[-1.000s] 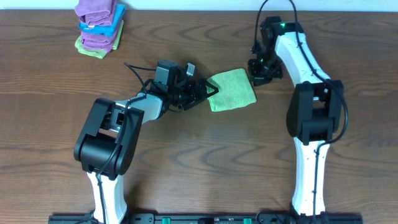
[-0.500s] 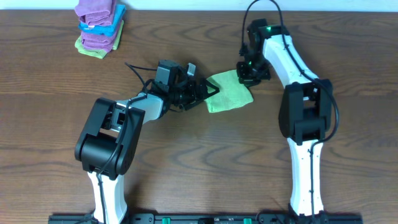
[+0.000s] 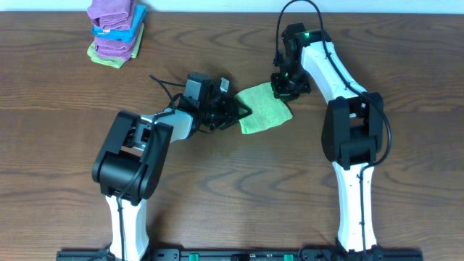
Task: Fold the cloth
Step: 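Carry the green square with the left gripper onto the cloth stack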
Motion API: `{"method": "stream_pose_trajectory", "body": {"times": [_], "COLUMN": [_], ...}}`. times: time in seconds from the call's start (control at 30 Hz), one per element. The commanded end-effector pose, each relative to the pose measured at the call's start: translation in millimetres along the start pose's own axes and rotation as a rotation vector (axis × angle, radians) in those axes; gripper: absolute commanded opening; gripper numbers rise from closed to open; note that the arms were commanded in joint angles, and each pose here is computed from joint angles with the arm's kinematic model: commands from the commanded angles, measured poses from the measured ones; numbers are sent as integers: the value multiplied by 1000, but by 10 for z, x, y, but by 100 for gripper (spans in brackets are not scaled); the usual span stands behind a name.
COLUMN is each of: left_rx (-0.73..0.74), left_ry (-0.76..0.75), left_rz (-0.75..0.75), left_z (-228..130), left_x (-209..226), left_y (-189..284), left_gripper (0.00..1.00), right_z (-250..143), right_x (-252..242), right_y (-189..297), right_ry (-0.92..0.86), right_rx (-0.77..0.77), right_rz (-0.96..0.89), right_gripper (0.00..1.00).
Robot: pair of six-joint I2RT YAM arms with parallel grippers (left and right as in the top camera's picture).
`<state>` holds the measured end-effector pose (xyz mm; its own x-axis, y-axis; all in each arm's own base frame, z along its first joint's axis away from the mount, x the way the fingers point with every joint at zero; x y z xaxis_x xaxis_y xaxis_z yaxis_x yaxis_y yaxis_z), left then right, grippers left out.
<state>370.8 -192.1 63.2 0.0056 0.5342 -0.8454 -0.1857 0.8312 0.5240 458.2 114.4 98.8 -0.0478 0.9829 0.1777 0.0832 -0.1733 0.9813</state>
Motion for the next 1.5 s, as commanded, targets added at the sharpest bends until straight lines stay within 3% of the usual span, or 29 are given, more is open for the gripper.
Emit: {"method": "stream_pose_trajectory", "body": {"times": [0.0,0.07,0.23,0.4,0.63,0.9,1.13,1.47], "left_rx": [13,5,-61,-212,-450,-780,-960,-1089], "left_ry": [34,37,-5,-42,-148,-190,-20,31], "left_rz": [43,39,-38,-152,-259,-283,-178,-51], "left_z": [-67,-45,137,678,1562,2174,2301,2336], "left_x": [165,170,116,-90,-557,-882,-432,-173], "left_y": [-61,-45,58,397,1224,2334,2943,3171], "left_gripper": [14,6,6,6,6,6,6,6], "right_z": [-4,-15,-45,-50,-115,-170,-172,-139], "right_x": [-45,-75,-204,-367,-419,-387,-383,-376], "right_y": [-70,-62,40,398,883,1102,1122,1128], "right_ry": [-12,-20,-54,-87,-92,-85,-85,-79], "right_rx": [27,37,50,-16,-131,-182,-189,-212], "right_rz": [15,13,13,1,-17,-11,-10,-7], "right_gripper": [1,2,2,2,2,2,2,2]}}
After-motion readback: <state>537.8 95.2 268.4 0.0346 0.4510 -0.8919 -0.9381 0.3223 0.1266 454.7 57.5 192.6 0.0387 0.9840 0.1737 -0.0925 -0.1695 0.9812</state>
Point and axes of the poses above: each gripper's point midway between its finger pads, its own y axis back along the fingers, its own x axis along the line the jaws close on, z = x × y, the point moved 10 cm from there along y, back along the fingers, and after that the axes turned 4 degrees about -y, right-handed, at the moved point
